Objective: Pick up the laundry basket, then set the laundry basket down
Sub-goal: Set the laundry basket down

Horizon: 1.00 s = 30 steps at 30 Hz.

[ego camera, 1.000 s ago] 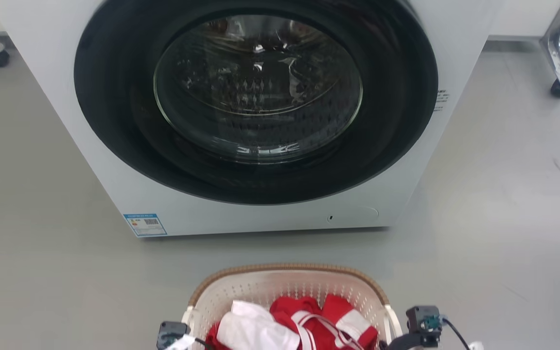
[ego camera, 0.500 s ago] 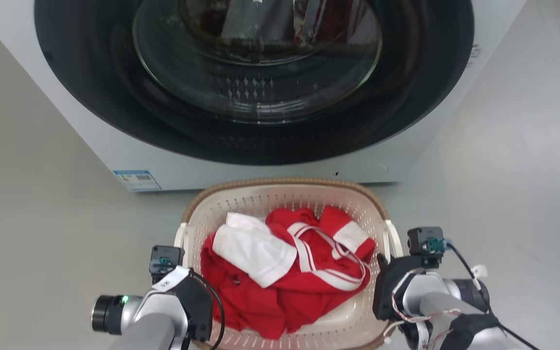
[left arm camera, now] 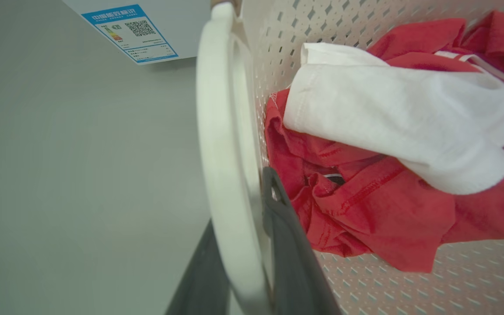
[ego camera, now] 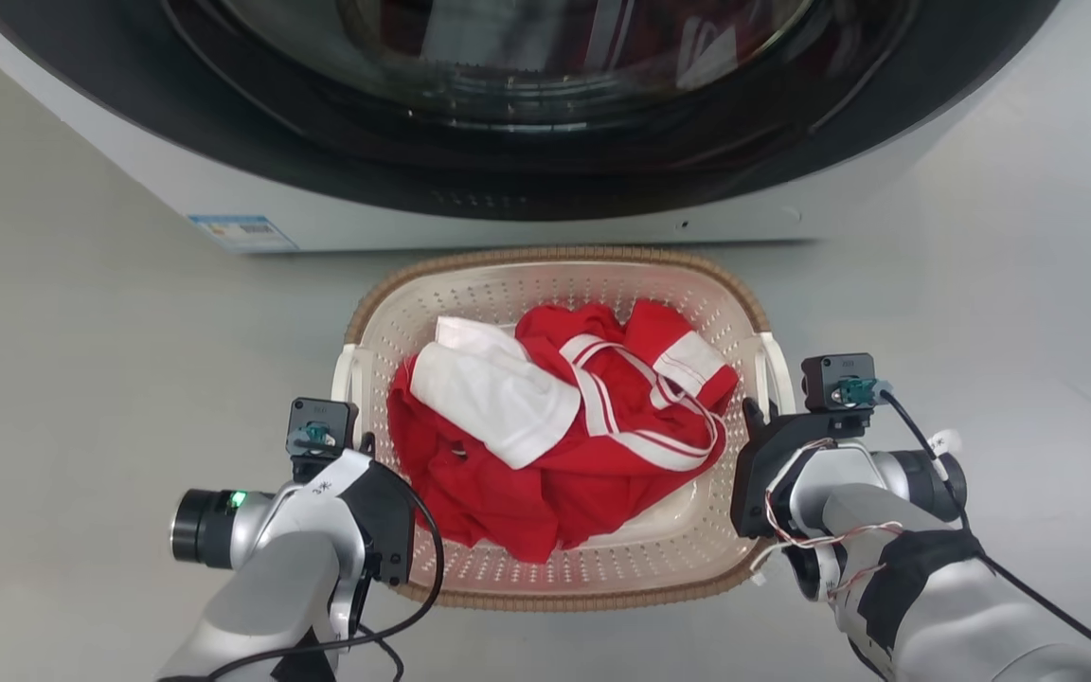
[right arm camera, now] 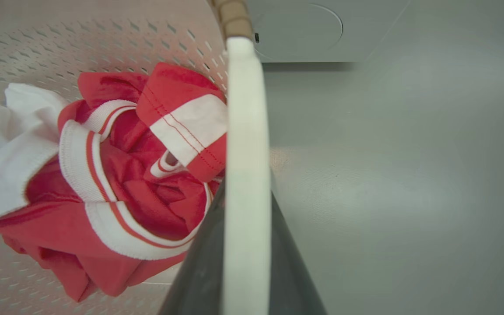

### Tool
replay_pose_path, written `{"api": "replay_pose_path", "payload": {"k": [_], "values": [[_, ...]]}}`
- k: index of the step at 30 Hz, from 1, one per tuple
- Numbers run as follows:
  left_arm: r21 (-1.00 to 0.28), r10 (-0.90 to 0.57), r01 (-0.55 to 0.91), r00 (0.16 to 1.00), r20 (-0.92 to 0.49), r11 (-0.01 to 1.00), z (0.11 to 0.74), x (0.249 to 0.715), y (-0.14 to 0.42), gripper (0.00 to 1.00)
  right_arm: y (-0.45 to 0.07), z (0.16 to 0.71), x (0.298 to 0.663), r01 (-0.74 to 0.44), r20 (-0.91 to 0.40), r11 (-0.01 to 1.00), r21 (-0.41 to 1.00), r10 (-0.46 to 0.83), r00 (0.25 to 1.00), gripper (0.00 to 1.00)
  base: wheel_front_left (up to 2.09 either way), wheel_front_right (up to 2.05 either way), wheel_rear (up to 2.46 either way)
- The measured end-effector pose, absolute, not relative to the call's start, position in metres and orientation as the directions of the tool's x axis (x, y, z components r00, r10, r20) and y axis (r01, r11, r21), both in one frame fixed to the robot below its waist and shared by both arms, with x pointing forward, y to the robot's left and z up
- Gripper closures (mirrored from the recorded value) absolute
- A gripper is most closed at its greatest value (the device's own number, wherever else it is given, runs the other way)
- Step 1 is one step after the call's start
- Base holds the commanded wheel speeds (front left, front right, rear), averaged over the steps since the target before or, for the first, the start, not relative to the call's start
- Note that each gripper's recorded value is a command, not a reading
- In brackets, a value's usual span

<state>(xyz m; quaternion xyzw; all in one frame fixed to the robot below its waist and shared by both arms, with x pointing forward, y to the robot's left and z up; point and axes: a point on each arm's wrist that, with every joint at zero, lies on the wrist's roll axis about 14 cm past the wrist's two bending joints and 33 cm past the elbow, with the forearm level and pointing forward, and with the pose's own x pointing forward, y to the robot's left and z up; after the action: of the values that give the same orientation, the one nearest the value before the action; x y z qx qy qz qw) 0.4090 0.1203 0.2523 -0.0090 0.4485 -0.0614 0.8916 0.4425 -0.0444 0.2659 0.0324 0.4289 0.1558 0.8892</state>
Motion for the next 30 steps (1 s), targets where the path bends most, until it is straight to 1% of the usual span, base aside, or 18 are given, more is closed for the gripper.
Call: {"api": "replay_pose_path", "payload": {"k": [5, 12, 20, 26, 30], "values": [[-0.071, -0.115, 0.099, 0.566, -0.816, 0.993, 0.237, 0.412, 0.121, 1.00, -0.044, 0.248, 0.448, -0.253, -0.768, 0.949, 0.189, 0.304, 0.564, 1.00, 0.00, 0.00, 0.00], [-0.062, -0.107, 0.099, 0.550, -0.828, 0.993, 0.213, 0.427, 0.125, 1.00, -0.038, 0.222, 0.465, -0.257, -0.777, 0.945, 0.202, 0.314, 0.545, 1.00, 0.00, 0.00, 0.00], [-0.054, -0.103, 0.105, 0.545, -0.832, 0.993, 0.185, 0.449, 0.128, 1.00, -0.035, 0.190, 0.488, -0.263, -0.777, 0.944, 0.200, 0.316, 0.544, 1.00, 0.00, 0.00, 0.00], [-0.053, -0.097, 0.100, 0.508, -0.856, 0.994, 0.161, 0.440, 0.131, 1.00, -0.033, 0.161, 0.480, -0.264, -0.798, 0.942, 0.209, 0.320, 0.510, 1.00, 0.00, 0.00, 0.00], [-0.049, -0.093, 0.100, 0.511, -0.855, 0.994, 0.154, 0.443, 0.133, 1.00, -0.030, 0.152, 0.479, -0.264, -0.799, 0.940, 0.215, 0.325, 0.506, 1.00, 0.00, 0.00, 0.00]]}}
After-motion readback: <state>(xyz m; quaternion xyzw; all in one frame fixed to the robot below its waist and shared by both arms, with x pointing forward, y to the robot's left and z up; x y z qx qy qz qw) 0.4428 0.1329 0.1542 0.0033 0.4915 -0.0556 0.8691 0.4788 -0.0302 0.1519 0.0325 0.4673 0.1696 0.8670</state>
